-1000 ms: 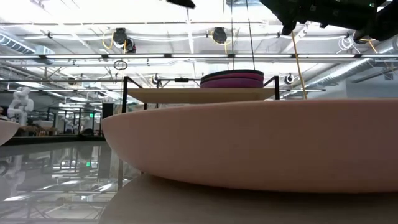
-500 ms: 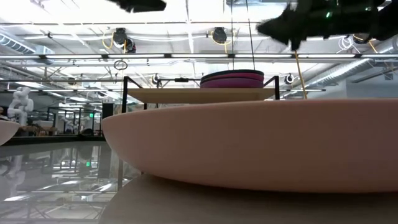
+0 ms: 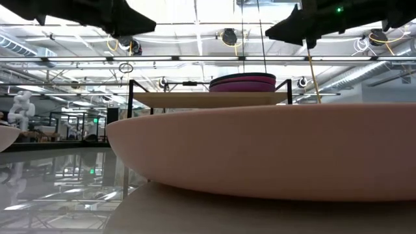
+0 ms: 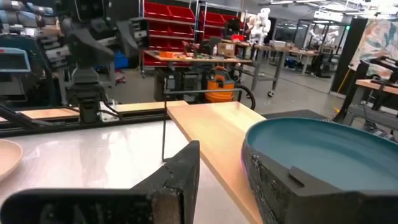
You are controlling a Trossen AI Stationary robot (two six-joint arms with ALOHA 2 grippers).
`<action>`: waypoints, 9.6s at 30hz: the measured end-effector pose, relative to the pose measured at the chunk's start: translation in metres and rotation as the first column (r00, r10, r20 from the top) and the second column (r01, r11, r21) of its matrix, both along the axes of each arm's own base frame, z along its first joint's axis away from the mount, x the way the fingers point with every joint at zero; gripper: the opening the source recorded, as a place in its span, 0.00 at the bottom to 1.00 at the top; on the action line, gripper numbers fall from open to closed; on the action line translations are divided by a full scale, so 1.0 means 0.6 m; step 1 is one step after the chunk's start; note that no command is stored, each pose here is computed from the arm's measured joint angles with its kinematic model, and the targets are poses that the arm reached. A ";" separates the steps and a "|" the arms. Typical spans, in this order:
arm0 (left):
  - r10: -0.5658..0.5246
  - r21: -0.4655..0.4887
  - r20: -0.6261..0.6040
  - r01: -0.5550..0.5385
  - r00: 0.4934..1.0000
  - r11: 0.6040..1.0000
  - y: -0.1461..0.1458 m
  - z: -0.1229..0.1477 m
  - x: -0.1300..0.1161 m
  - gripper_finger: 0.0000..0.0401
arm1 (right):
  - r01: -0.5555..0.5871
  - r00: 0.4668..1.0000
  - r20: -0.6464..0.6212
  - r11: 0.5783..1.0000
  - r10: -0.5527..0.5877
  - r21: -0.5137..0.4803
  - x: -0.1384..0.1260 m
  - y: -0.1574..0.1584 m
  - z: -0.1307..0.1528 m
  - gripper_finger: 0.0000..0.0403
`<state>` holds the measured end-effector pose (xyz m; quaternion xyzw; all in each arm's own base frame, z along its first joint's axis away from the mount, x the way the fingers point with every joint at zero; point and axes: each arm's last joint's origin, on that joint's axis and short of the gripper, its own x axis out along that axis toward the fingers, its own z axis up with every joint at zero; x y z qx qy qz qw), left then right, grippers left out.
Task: Place and stack plates onto a shelf
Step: Put the black plate on the shelf
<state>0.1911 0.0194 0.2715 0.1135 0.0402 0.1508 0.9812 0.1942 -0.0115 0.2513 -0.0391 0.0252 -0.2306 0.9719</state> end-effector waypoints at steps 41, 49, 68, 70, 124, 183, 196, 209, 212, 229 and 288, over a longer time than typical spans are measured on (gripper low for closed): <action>0.176 -0.019 0.206 -0.176 0.963 0.984 0.007 -0.041 -0.127 0.45 | 0.176 0.859 -0.507 0.970 -0.068 0.169 -0.044 0.007 -0.014 0.27; 0.167 -0.029 0.209 -0.165 0.963 0.986 0.007 -0.041 -0.127 0.45 | 0.253 0.828 -0.554 0.939 -0.085 0.234 -0.057 0.006 -0.078 0.27; 0.165 -0.035 0.214 -0.161 0.963 0.986 0.007 -0.041 -0.127 0.45 | 0.390 0.799 -0.571 0.886 -0.189 0.251 -0.093 -0.029 -0.192 0.27; 0.165 -0.035 0.214 -0.161 0.963 0.986 0.007 -0.041 -0.127 0.45 | 0.401 0.792 -0.577 0.884 -0.201 0.243 -0.095 -0.033 -0.192 0.27; 0.166 -0.048 0.215 -0.159 0.962 0.986 0.007 -0.041 -0.127 0.45 | 0.498 0.817 -0.399 0.858 -0.416 0.127 -0.071 -0.088 -0.069 0.00; 0.165 -0.050 0.242 -0.158 0.956 0.986 0.007 -0.037 -0.127 0.45 | -0.326 0.897 -0.285 0.941 0.337 0.086 0.360 -0.183 0.001 0.00; 0.165 -0.056 0.243 -0.156 0.956 0.986 0.007 -0.037 -0.127 0.45 | -0.235 0.891 -0.373 0.966 0.259 0.111 0.353 -0.187 -0.012 0.00; 0.165 -0.056 0.243 -0.156 0.956 0.986 0.007 -0.037 -0.127 0.45 | -0.282 0.912 -0.292 0.957 0.288 0.063 0.364 -0.169 0.002 0.00; 0.165 -0.056 0.243 -0.156 0.956 0.986 0.007 -0.037 -0.127 0.45 | -0.291 0.921 -0.259 0.956 0.292 0.041 0.367 -0.165 0.008 0.00; 0.165 -0.056 0.243 -0.156 0.956 0.986 0.007 -0.037 -0.127 0.45 | -0.292 0.920 -0.262 0.956 0.291 0.034 0.368 -0.165 0.008 0.12; 0.134 -0.114 0.158 -0.117 0.978 0.987 0.009 -0.034 -0.083 0.45 | 0.544 0.806 -0.447 0.785 -0.389 0.297 -0.050 -0.235 -0.010 0.00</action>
